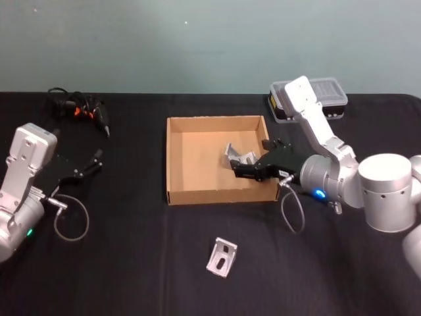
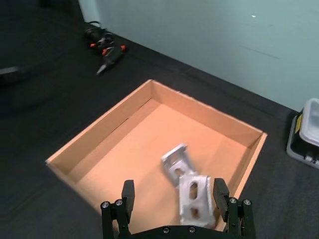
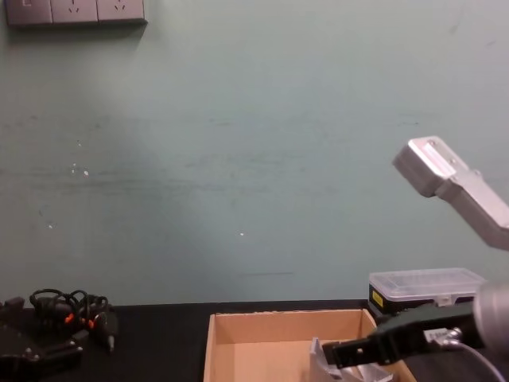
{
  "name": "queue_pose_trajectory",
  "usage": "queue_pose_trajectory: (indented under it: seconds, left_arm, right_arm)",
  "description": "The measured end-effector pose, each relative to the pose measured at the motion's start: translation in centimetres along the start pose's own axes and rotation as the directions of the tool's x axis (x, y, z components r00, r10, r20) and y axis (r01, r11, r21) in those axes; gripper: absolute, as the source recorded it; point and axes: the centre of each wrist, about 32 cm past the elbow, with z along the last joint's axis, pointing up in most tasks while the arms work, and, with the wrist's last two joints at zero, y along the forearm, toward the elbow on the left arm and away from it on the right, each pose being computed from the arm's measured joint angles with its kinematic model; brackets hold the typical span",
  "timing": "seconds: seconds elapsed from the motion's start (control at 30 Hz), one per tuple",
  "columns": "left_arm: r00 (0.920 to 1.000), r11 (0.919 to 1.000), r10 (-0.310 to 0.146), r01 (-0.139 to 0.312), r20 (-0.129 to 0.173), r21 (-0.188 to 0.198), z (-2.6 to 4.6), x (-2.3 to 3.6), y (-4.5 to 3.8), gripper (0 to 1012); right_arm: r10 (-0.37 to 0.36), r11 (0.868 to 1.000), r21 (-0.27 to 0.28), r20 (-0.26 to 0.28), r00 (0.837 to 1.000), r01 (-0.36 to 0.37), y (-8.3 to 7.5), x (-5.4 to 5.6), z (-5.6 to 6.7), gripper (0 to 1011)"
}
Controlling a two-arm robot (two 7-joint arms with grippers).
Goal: Use one hand to pick up the angle iron from the table and place it into the box.
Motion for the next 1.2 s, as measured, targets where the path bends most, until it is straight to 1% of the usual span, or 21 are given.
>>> queue_pose_trajectory:
  seconds: [0.13, 0.2, 0.23, 0.4, 0.5, 0.57, 0.67, 0.7, 0.8, 0.83, 0.93, 1.03, 1.2]
  left_arm:
    - [1.0, 1.0, 0.0, 0.0, 0.0, 0.0, 0.0, 0.0, 0.0, 1000]
    - [1.0, 1.0, 0.0, 0.0, 0.0, 0.0, 0.0, 0.0, 0.0, 1000]
    - [1.0, 1.0, 0.0, 0.0, 0.0, 0.0, 0.0, 0.0, 0.0, 1000]
    - [1.0, 1.0, 0.0, 0.0, 0.0, 0.0, 0.0, 0.0, 0.0, 1000]
    - [1.0, 1.0, 0.0, 0.0, 0.0, 0.0, 0.0, 0.0, 0.0, 1000]
    - [1.0, 1.0, 0.0, 0.0, 0.0, 0.0, 0.0, 0.0, 0.0, 1000]
    - [1.0, 1.0, 0.0, 0.0, 0.0, 0.0, 0.0, 0.0, 0.0, 1000]
    - [1.0, 1.0, 0.0, 0.0, 0.0, 0.0, 0.0, 0.0, 0.0, 1000]
    - [1.0, 1.0, 0.0, 0.0, 0.0, 0.0, 0.0, 0.0, 0.0, 1000]
    - [1.0, 1.0, 0.0, 0.0, 0.0, 0.0, 0.0, 0.0, 0.0, 1000]
    - [1.0, 1.0, 0.0, 0.0, 0.0, 0.0, -0.01, 0.0, 0.0, 1000]
    - [1.0, 1.0, 0.0, 0.0, 0.0, 0.0, 0.0, 0.0, 0.0, 1000]
    - [1.0, 1.0, 0.0, 0.0, 0.0, 0.0, 0.0, 0.0, 0.0, 1000]
  right_arm:
    - [0.031, 1.0, 0.002, 0.01, 0.999, -0.031, -1.6, -0.2, -0.1, 1000]
    - [0.051, 0.999, 0.006, 0.015, 0.999, -0.051, -2.6, -0.3, -0.1, 1000]
    - [0.063, 0.998, 0.009, 0.02, 0.998, -0.063, -3.4, -0.4, -0.1, 1000]
    - [0.095, 0.995, 0.013, 0.031, 0.995, -0.096, -5.2, -0.5, -0.3, 1000]
    - [0.134, 0.991, -0.001, 0.038, 0.99, -0.135, -6.9, -0.7, -0.8, 1000]
    - [0.152, 0.988, -0.01, 0.041, 0.988, -0.152, -7.4, -0.9, -1.0, 1000]
    - [0.19, 0.982, -0.03, 0.048, 0.981, -0.188, -8.4, -1.4, -1.5, 1000]
    - [0.211, 0.977, -0.044, 0.055, 0.976, -0.209, -8.8, -1.9, -1.8, 1000]
    - [0.239, 0.97, -0.063, 0.062, 0.969, -0.235, -9.1, -2.5, -2.2, 1000]
    - [0.257, 0.965, -0.072, 0.066, 0.964, -0.252, -9.3, -2.9, -2.4, 1000]
    - [0.278, 0.959, -0.083, 0.071, 0.958, -0.272, -9.4, -3.5, -2.6, 1000]
    - [0.304, 0.95, -0.096, 0.077, 0.95, -0.297, -9.3, -4.2, -2.8, 1000]
    - [0.318, 0.945, -0.108, 0.082, 0.945, -0.309, -9.0, -4.9, -2.8, 1000]
